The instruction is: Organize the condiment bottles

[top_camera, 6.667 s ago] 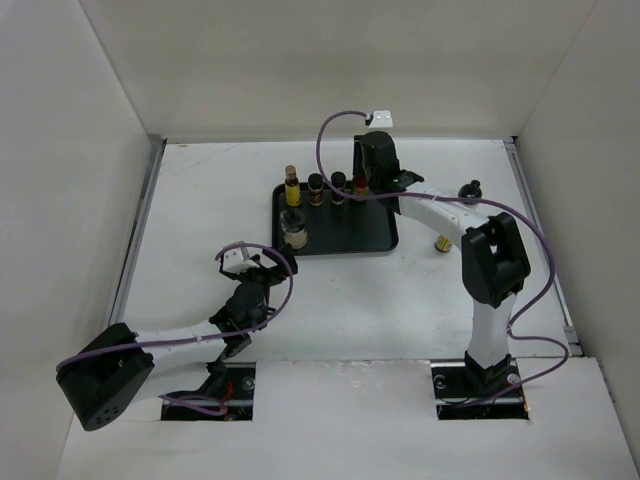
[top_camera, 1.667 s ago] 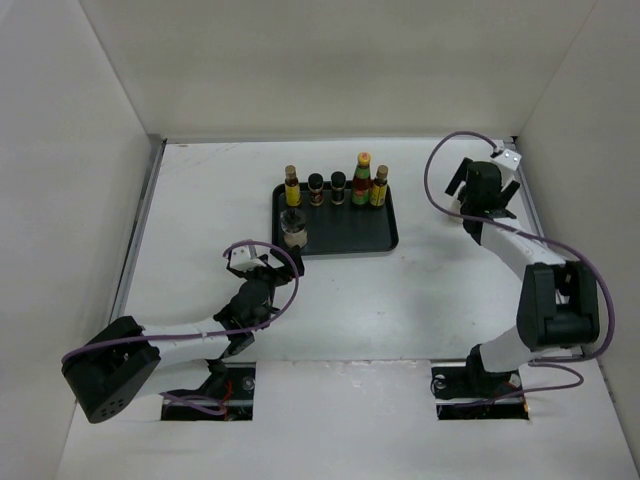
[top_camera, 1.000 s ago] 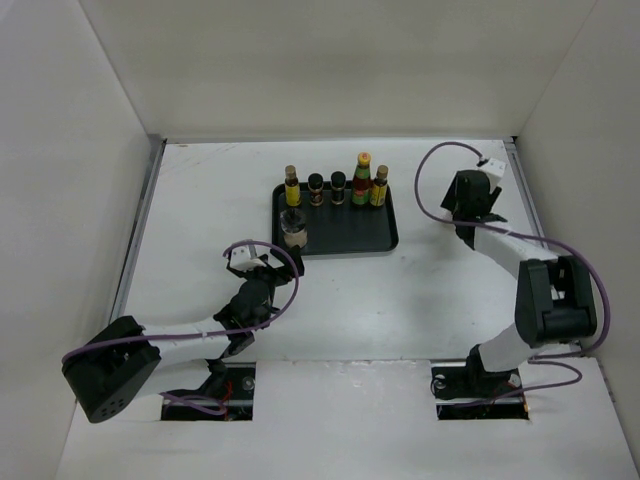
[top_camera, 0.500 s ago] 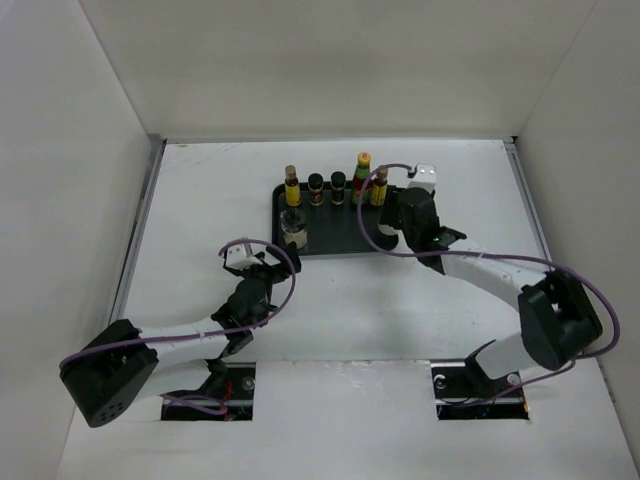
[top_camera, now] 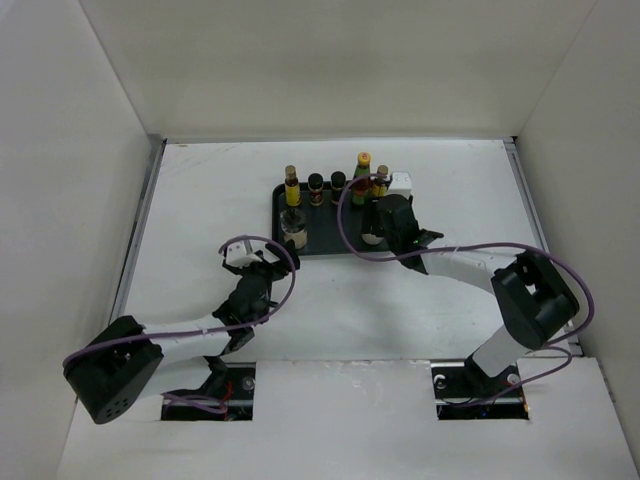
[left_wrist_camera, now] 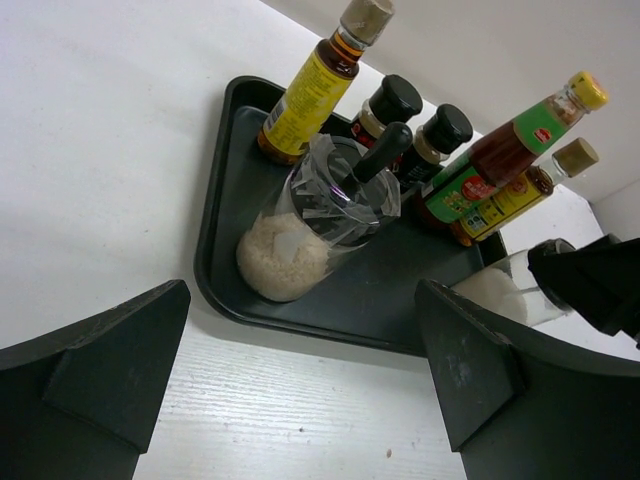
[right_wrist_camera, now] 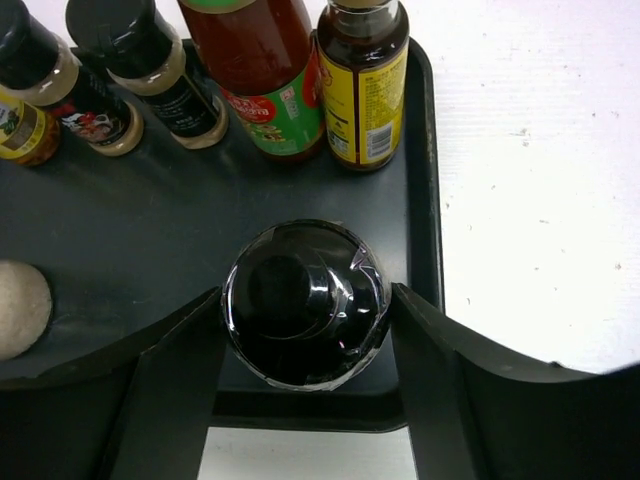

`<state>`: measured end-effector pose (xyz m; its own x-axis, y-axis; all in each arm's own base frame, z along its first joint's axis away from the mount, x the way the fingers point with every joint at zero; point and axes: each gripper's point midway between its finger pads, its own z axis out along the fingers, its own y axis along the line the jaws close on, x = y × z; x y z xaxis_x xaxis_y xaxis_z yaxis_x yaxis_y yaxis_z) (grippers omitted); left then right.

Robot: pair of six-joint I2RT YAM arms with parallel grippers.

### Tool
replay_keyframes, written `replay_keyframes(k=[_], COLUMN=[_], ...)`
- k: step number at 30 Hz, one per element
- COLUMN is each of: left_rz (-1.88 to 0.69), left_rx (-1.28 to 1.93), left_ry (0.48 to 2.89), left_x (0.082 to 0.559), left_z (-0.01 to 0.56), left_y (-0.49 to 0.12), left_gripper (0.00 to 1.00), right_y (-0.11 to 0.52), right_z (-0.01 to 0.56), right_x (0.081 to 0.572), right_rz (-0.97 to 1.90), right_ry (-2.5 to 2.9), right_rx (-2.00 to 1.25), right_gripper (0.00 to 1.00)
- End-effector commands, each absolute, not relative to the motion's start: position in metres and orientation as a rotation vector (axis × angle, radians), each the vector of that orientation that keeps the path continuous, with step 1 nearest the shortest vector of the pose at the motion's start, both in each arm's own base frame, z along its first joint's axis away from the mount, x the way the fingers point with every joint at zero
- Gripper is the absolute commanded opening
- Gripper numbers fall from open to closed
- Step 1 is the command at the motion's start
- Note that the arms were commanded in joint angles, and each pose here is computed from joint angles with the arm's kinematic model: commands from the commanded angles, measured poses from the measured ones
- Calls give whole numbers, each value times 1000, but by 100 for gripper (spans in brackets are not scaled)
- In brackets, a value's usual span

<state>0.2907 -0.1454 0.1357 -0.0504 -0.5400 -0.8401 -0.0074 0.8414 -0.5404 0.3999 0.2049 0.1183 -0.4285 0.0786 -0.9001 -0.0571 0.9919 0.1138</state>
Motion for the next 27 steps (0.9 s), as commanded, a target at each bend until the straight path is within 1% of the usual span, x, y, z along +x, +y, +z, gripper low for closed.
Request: replay_keyframes(k=[1,3,4,9,12,16,20,24,27], left_rz=[-492,-480,-472,-448,-433,-420,-376,-292,-298], left_rx=[-467,-463,-462,-457,-461,-472,-484,-549,-605], left_ry=[1522,1529,1533,1559,1582,1607,1663,1754,1805], left_x=[298,299,299,298,297,292,287,284,280], left_z=[157,155,154,158,161,169,171,157,148], left_y=[-150,-149,-148,-147,-145,-136,-122,-95,-82], left_gripper=[100,100,100,100,100,100,100,100,100], right_y=[214,214,213,199,176,132,92,82,73], right_z=[140,147,155,210,228,212,185,175,173], right_x=[408,405,403,386,372,360,364,361,361], right_rz=[213,225,237,305,320,334,329,358,355], right_ry=[1925,1912,1897,1776,1706,1643,1616,1602,1575], right_rx=[50,51,55,97,167,388,557,637,669], right_gripper=[79,91,99,100,100,100,100,100,100])
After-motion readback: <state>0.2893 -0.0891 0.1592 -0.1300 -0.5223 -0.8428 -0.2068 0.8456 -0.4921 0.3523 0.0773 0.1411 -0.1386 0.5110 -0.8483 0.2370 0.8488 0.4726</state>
